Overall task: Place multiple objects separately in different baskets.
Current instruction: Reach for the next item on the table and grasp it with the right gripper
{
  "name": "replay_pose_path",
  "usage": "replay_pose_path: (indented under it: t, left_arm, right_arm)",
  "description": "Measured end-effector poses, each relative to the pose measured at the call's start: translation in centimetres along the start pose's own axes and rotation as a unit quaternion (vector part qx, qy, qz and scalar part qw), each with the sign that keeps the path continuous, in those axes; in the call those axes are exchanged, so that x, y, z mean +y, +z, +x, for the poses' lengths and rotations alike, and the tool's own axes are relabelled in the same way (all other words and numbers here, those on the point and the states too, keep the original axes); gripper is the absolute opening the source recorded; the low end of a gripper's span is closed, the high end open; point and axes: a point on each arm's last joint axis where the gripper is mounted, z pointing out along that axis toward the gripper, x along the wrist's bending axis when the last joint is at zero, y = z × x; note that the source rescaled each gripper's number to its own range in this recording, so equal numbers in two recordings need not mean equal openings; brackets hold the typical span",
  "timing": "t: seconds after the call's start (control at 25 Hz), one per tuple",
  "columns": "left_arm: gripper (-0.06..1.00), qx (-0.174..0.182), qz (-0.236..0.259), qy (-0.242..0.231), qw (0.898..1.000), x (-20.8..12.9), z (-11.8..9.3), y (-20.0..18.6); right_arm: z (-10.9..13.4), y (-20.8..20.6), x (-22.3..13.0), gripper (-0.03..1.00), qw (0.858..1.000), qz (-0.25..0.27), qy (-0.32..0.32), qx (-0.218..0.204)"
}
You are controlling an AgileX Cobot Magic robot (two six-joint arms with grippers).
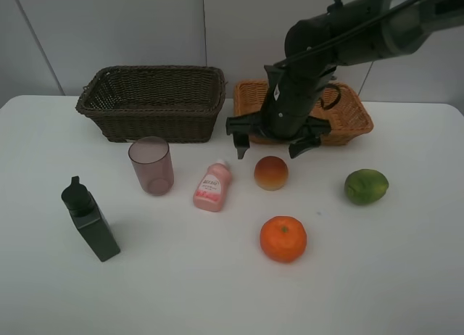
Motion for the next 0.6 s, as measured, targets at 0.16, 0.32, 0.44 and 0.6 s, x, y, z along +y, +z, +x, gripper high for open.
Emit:
replay_pose_path:
  t: [0.16, 0.32, 0.44, 0.6]
  left_arm:
    - [1.0, 0.0, 0.0, 0.0, 1.0, 0.0, 0.0, 0.0]
    - [1.0, 0.0, 0.0, 0.0, 1.0, 0.0, 0.0, 0.0]
    - [1.0, 0.0, 0.0, 0.0, 1.0, 0.0, 0.0, 0.0]
    - [1.0, 0.0, 0.0, 0.0, 1.0, 0.0, 0.0, 0.0]
  right_arm:
    - [-0.8, 0.6, 0.5, 0.96, 0.999, -0.012, 0.025, -0.016]
    - [-1.0, 2.2, 0.3, 0.96, 0.999, 0.0, 0.023, -0.029]
    - [-1.0, 3.3, 0.1, 0.96, 0.999, 0.005, 0.022, -0.031]
    - [-1.0, 4.6, -0.2, 0.96, 0.999, 0.017, 0.019, -0.039]
